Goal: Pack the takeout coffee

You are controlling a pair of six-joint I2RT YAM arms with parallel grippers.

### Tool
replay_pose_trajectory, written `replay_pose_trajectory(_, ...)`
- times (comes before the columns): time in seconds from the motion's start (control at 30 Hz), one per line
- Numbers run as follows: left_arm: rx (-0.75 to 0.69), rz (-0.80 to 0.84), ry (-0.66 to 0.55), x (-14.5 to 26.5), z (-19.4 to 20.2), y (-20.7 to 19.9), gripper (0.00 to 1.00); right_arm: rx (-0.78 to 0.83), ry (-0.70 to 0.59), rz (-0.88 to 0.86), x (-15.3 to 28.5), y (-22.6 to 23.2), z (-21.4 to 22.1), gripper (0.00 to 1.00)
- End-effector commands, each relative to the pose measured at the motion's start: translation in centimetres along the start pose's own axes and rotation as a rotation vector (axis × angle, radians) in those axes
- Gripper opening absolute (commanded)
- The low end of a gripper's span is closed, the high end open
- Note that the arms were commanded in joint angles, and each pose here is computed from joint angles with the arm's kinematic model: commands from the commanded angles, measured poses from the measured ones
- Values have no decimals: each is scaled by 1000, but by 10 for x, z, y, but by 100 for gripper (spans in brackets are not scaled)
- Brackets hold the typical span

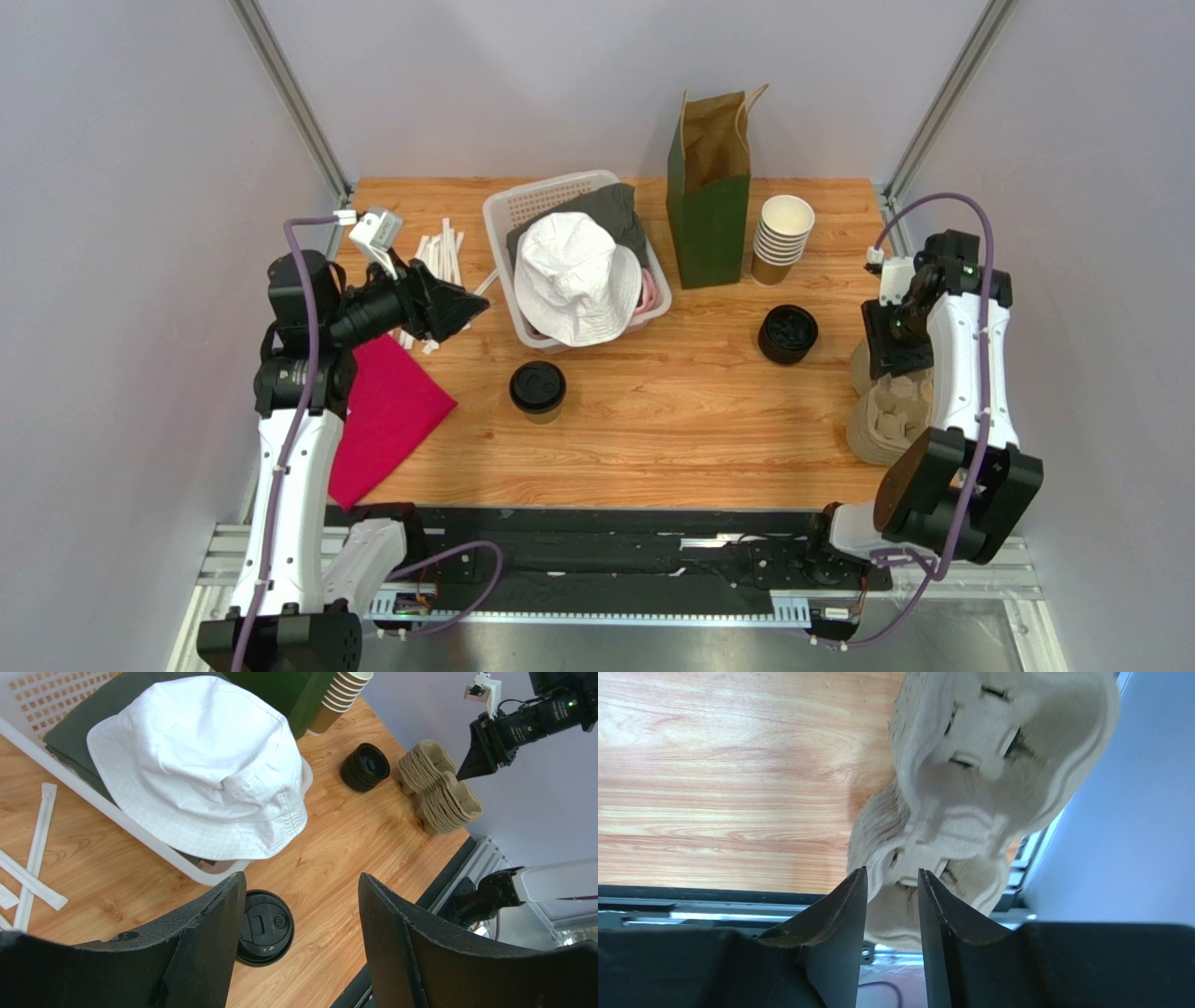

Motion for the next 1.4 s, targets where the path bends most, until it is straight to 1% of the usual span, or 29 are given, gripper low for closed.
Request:
replay_pose_trajectory(0.0, -29, 33, -23, 3, -12, -11, 69, -159, 25, 33, -3, 7, 10, 34)
replay_pose_trajectory(0.13, -15, 42, -19, 2, -18, -13, 69, -254, 22, 52, -9, 9, 12, 30)
replay_pose_trajectory(0.3, -12, 34, -21, 1, -20, -11, 69, -273, 17, 57, -12, 9, 16, 30)
replay_pose_trajectory(0.37, -7, 33, -18, 1, -18, -10, 69, -272, 7, 31, -8, 11, 16, 30)
replay_pose_trajectory(0.57, -72, 3, -32, 5, -15, -8, 69, -278, -28, -41, 16, 9, 9, 33)
replay_pose_trajectory(0.67, -71, -17, -33, 5, -14, -5, 69, -283, -45, -78, 24, 5, 7, 40)
replay_pose_trajectory(0.7, -66, -5, -26, 5, -13, -6, 69, -296, -59, -85, 28, 1, 6, 40)
replay_pose_trajectory(0.8, -66, 23, -21, 5, -12, -10, 69, -313, -35, -145, 26, 1, 3, 39)
replay_pose_trajectory(0.97, -82, 44, -40, 7, -13, -15, 69, -314, 3, -186, 15, -6, -5, 35)
replay_pose_trajectory(1.1, -100, 54, -57, 11, -15, -21, 69, -322, 27, -236, 7, -7, -6, 34)
replay_pose_trajectory(1.23, -101, 53, -53, 11, -14, -21, 69, -335, 74, -182, -2, -10, 4, 31)
replay_pose_trajectory(1.33, -94, 52, -51, 10, -12, -19, 69, -348, 97, -145, -6, -11, 11, 31)
replay_pose_trajectory(1.37, -90, 51, -49, 9, -11, -18, 69, -351, 87, -128, -5, -11, 11, 31)
Point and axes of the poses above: each gripper's point midway between its finger pads, its own x axis back along the fingers, its own y axis along the line the jaws close on, z = x × y, the point moved 5 cm from there along x, back along the fingers, and after that the axes turned 8 degrees about x, right-handed, at the moved point
